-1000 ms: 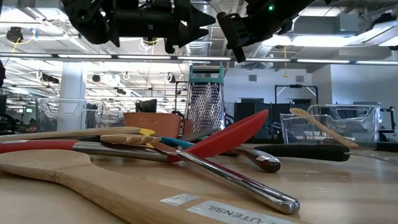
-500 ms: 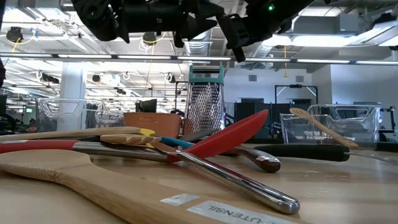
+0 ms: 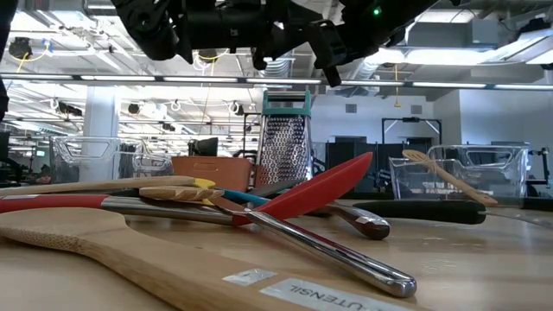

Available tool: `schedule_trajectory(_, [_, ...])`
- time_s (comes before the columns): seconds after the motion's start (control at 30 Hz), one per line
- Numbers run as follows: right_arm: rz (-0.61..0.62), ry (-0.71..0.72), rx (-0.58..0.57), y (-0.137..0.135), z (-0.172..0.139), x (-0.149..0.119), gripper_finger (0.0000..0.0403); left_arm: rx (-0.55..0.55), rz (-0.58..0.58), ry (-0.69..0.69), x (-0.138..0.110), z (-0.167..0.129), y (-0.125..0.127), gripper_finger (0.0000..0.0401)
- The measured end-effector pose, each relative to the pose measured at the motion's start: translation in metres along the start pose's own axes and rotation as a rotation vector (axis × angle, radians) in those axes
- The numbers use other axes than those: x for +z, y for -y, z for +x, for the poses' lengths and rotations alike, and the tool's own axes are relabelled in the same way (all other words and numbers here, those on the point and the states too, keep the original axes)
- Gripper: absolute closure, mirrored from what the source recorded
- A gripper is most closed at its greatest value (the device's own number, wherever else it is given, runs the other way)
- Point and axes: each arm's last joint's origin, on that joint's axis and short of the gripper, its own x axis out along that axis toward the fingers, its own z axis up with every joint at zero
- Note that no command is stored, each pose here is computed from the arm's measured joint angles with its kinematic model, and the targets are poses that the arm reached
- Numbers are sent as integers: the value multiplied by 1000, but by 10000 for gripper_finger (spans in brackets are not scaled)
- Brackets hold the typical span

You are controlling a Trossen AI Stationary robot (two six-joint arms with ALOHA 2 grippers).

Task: Pick & Place Kitchen Items
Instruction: Put the right black plastic spatula into the left transparent bin

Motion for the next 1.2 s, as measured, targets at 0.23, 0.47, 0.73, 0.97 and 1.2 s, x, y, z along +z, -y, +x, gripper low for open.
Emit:
schedule_trajectory(0.23, [0,0,0,0,0,0,312,-2,1,-10,-1,0,1,249])
schedule_trajectory(0.47, [0,0,0,0,0,0,312,-2,1,-10,-1,0,1,296])
schedule_trajectory(0.73, [-1,-1,-3,0,0,0,312,0,2,-10,-1,0,1,343])
schedule_trajectory(0.97, [-4,-2,-5,0,0,0,312,-20,25,-23,-2,-1,1,377])
schedule_trajectory(1.2, [-8,-3,-4,0,0,-1,312,-22,30,-30,-3,-1,1,377])
